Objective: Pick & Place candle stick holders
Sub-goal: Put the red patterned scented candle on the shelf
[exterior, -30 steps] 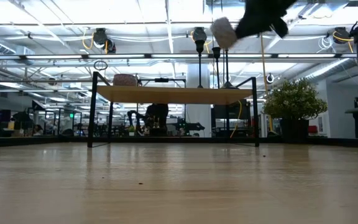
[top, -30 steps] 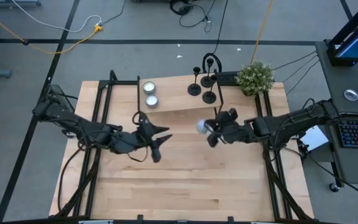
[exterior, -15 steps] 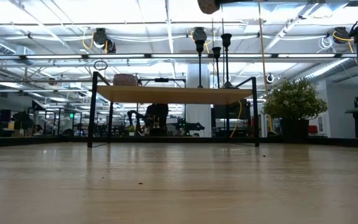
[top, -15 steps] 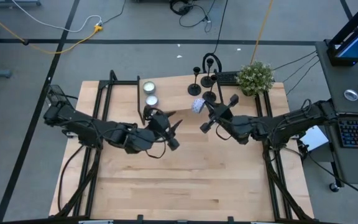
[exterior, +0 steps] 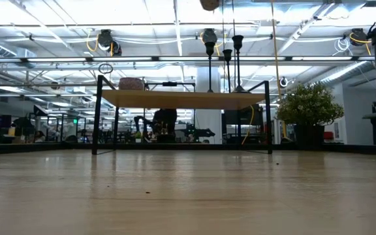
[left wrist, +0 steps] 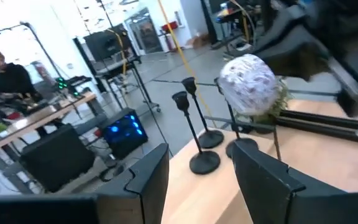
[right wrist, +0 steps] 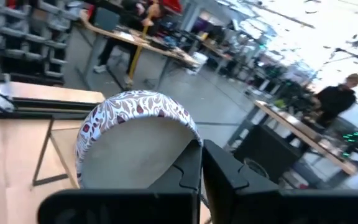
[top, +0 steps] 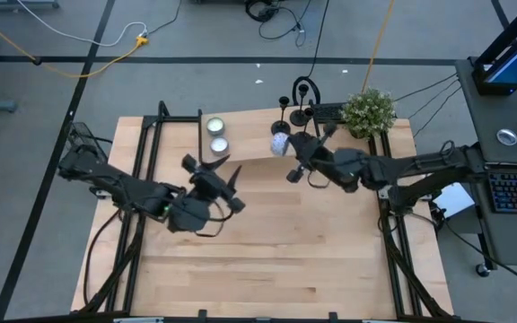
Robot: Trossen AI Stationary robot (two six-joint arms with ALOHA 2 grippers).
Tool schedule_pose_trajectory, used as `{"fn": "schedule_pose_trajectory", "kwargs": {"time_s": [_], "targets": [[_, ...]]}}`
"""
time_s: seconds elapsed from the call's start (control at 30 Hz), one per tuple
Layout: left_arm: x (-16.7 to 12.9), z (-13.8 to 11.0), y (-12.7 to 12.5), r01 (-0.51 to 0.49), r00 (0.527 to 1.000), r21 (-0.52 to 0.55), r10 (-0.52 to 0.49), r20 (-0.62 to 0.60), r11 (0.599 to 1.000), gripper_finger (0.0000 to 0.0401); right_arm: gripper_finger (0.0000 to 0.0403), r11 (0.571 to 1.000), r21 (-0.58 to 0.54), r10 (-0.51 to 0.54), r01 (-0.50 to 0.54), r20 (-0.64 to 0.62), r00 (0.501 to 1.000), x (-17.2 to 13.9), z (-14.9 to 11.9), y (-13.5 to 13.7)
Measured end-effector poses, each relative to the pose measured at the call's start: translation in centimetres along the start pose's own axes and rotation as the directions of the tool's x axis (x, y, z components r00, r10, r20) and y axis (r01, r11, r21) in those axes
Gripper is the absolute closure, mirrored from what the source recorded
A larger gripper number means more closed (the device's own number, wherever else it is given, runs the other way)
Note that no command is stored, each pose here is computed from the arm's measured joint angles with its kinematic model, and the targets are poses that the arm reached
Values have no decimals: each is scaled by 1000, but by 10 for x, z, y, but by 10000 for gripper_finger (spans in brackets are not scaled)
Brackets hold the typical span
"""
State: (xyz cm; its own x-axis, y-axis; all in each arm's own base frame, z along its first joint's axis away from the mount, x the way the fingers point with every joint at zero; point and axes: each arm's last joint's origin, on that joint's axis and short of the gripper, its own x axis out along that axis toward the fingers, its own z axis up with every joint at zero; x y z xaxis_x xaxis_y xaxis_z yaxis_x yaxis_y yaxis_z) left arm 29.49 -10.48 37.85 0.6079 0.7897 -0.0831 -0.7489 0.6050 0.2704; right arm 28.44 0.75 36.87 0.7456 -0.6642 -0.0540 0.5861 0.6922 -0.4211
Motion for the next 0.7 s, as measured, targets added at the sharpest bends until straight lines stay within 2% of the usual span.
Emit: {"fn": "schedule_pose_trajectory", "kwargs": {"time_s": [0.07,0.17,0.3,0.43,0.57,0.7], "targets": [[-6,-2,12,33,999,-34,-34,-23,999,217,403,999,0,43,-43,-17,999,10,3,-3],[-9,-11,35,103,986,-140,-119,-114,985,217,403,993,3,116,-116,-58,992,28,6,-3],[-8,-21,58,89,963,-242,-145,-226,966,217,403,986,-22,161,-164,-109,981,54,7,6],[-2,-24,67,103,943,-229,-169,-288,968,217,403,976,-28,211,-216,-129,969,75,9,15],[11,-24,70,98,939,-179,-151,-310,979,217,403,976,-24,210,-215,-141,968,91,9,22],[24,-23,73,111,940,-72,-129,-317,991,217,403,951,56,309,-304,-130,942,100,5,27]]}}
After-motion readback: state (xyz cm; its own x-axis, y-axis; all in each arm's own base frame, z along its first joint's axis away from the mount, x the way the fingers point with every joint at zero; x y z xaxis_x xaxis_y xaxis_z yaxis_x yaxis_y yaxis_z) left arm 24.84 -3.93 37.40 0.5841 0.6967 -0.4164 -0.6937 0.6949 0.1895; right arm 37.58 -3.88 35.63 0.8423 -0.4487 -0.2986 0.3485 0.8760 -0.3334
